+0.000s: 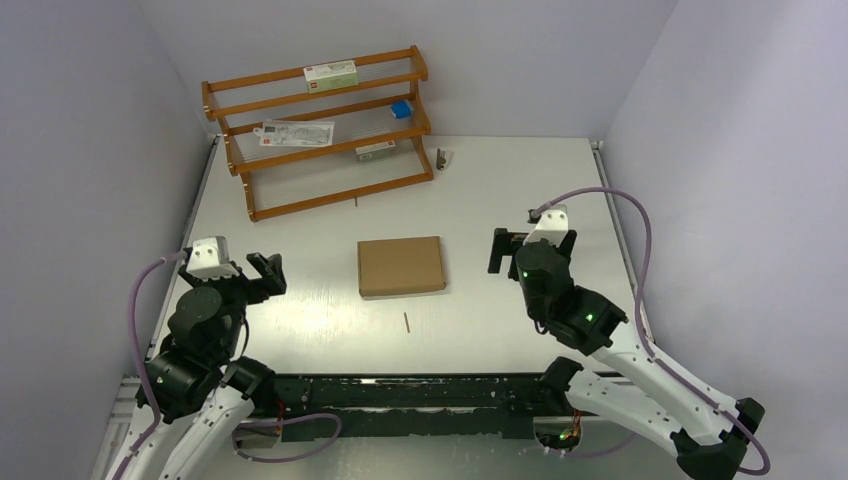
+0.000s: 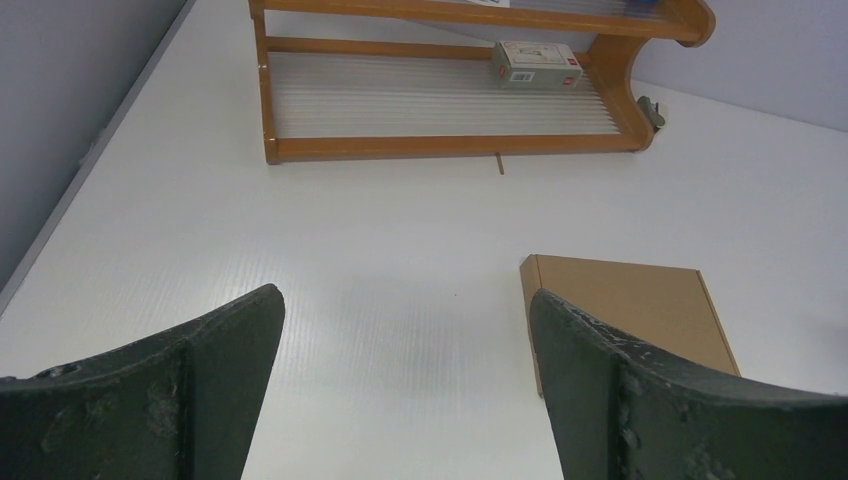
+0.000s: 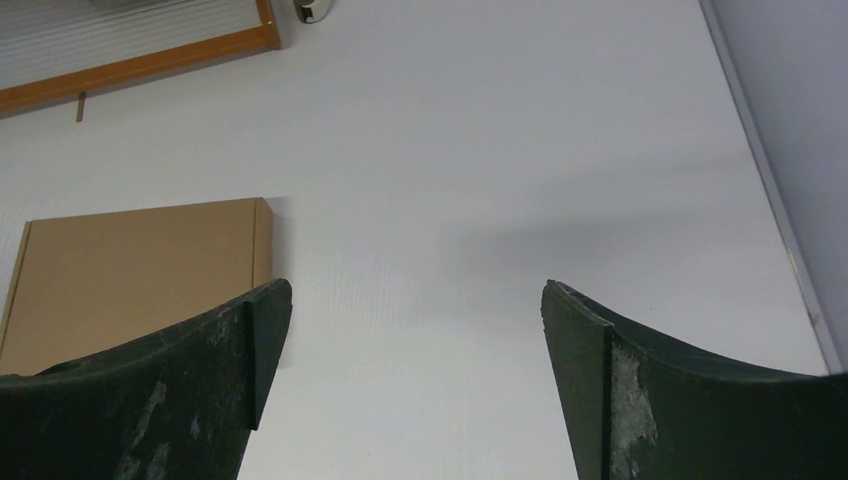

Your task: Fold the paper box

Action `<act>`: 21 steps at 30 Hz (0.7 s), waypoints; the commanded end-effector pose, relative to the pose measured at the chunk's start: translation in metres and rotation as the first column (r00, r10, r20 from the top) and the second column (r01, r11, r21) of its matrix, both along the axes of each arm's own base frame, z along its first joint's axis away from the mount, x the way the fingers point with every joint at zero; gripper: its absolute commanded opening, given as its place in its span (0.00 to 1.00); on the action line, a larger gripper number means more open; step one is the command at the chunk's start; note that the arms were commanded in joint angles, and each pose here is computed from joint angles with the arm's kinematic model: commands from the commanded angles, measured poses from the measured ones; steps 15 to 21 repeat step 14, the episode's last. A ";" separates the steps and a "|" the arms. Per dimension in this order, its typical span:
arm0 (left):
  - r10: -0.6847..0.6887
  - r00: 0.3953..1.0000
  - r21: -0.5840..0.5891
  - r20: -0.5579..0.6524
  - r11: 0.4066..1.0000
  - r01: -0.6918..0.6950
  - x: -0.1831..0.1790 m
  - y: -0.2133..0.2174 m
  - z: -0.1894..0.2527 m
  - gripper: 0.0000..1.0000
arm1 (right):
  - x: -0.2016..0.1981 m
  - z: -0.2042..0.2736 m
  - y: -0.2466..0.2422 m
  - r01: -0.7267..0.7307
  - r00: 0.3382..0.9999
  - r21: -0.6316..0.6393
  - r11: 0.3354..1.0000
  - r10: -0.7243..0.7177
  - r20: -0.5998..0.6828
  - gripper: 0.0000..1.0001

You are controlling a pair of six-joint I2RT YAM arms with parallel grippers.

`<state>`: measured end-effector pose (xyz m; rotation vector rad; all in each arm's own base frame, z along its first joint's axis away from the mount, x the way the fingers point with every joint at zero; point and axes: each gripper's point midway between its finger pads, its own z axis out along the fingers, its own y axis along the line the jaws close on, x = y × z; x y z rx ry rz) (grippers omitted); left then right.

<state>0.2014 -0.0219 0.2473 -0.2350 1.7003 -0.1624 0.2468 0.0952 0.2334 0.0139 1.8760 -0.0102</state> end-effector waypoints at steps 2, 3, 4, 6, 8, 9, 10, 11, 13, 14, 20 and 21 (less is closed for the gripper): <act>-0.020 1.000 -0.004 0.013 1.000 0.020 0.002 -0.005 0.002 0.97 | -0.004 0.016 -0.016 0.062 0.997 0.013 0.998 -0.062 0.037 1.00; -0.020 1.000 -0.005 0.013 1.000 0.020 0.002 -0.005 0.002 0.97 | -0.005 0.017 -0.017 0.061 0.997 0.012 0.998 -0.061 0.037 1.00; -0.020 1.000 -0.003 0.013 1.000 0.020 0.002 -0.005 0.002 0.97 | -0.005 0.017 -0.017 0.060 0.997 0.012 0.998 -0.061 0.038 1.00; -0.021 1.000 -0.004 0.013 1.000 0.021 0.002 -0.005 0.002 0.97 | -0.005 0.018 -0.018 0.060 0.997 0.013 0.998 -0.061 0.040 1.00; -0.023 1.000 -0.003 0.011 1.000 0.023 0.002 -0.005 0.002 0.97 | -0.005 0.018 -0.017 0.063 0.997 0.017 0.998 -0.063 0.038 1.00; -0.023 1.000 -0.002 0.011 1.000 0.023 0.002 -0.005 0.002 0.97 | -0.005 0.017 -0.017 0.063 0.997 0.016 0.998 -0.064 0.035 1.00; -0.022 1.000 -0.004 0.013 1.000 0.022 0.002 -0.005 0.002 0.97 | -0.005 0.017 -0.017 0.066 0.997 0.015 0.998 -0.066 0.032 1.00; -0.022 1.000 -0.005 0.013 1.000 0.022 0.002 -0.005 0.002 0.97 | -0.005 0.017 -0.017 0.066 0.997 0.016 0.998 -0.067 0.029 1.00; -0.021 1.000 -0.005 0.014 1.000 0.021 0.002 -0.005 0.002 0.97 | -0.004 0.019 -0.017 0.072 0.997 0.019 0.997 -0.072 0.033 1.00; -0.021 1.000 -0.004 0.014 1.000 0.021 0.002 -0.005 0.002 0.97 | -0.003 0.020 -0.016 0.070 0.997 0.021 0.997 -0.071 0.039 1.00; -0.021 1.000 -0.004 0.014 1.000 0.021 0.002 -0.005 0.002 0.97 | -0.003 0.020 -0.016 0.070 0.997 0.021 0.997 -0.071 0.039 1.00; -0.021 1.000 -0.004 0.014 1.000 0.021 0.002 -0.005 0.002 0.97 | -0.003 0.020 -0.016 0.070 0.997 0.021 0.997 -0.071 0.039 1.00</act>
